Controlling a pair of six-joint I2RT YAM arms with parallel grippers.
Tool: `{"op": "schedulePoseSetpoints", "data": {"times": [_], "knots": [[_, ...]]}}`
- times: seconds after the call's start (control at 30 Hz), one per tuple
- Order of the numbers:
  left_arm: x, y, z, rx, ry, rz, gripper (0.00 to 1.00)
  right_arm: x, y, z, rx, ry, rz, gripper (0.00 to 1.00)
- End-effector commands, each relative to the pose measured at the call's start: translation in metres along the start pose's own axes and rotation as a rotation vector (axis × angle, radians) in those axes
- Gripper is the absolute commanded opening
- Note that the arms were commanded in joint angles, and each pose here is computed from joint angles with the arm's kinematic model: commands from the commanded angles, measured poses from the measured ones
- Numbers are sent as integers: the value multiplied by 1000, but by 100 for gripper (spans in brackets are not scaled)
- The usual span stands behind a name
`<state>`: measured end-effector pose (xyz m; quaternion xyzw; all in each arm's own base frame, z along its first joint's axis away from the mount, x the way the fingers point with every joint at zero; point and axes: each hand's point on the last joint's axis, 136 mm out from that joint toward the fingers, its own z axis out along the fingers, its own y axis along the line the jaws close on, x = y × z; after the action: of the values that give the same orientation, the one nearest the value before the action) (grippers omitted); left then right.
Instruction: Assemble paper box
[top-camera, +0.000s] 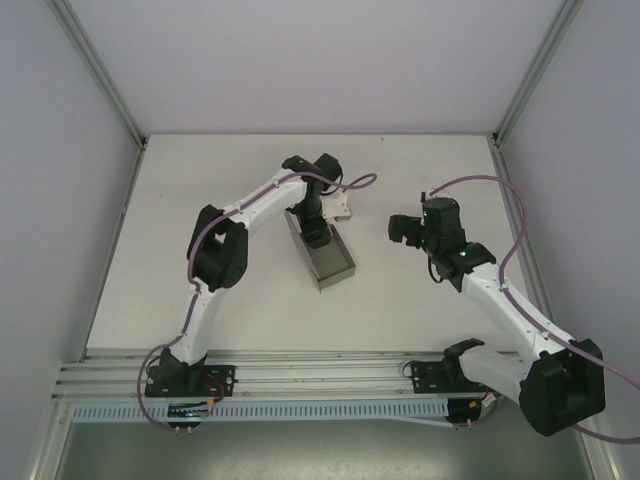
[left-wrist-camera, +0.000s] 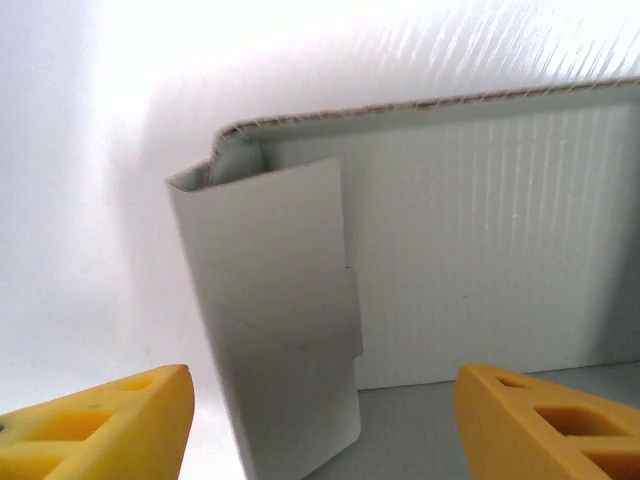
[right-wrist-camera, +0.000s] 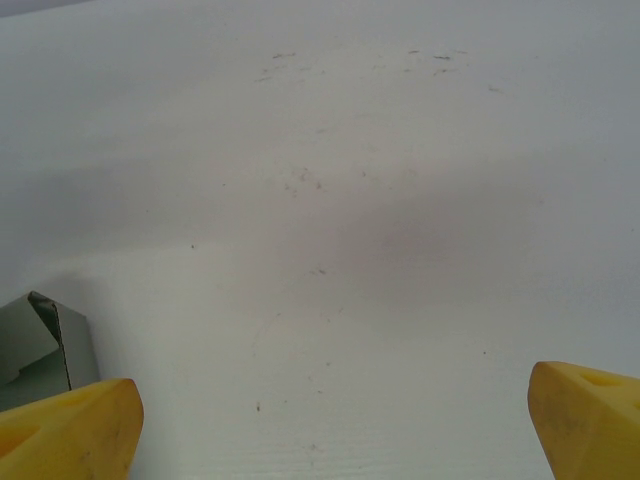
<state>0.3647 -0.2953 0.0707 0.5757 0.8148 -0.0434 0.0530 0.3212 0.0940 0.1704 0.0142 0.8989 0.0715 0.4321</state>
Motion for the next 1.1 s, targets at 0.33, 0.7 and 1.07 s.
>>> {"op": "schedulePoseSetpoints", "data": {"times": [0.33,0.7,1.07], "knots": [[-8,27,9,14,-33,-42,49,7,3,6,-26,21,-42,99],[4,30,36,58,8,-75,42,7,4,13,-20,38,-44,99],[20,31,56,45,80,-104,5,5,3,13,-14,31,-40,99]]}}
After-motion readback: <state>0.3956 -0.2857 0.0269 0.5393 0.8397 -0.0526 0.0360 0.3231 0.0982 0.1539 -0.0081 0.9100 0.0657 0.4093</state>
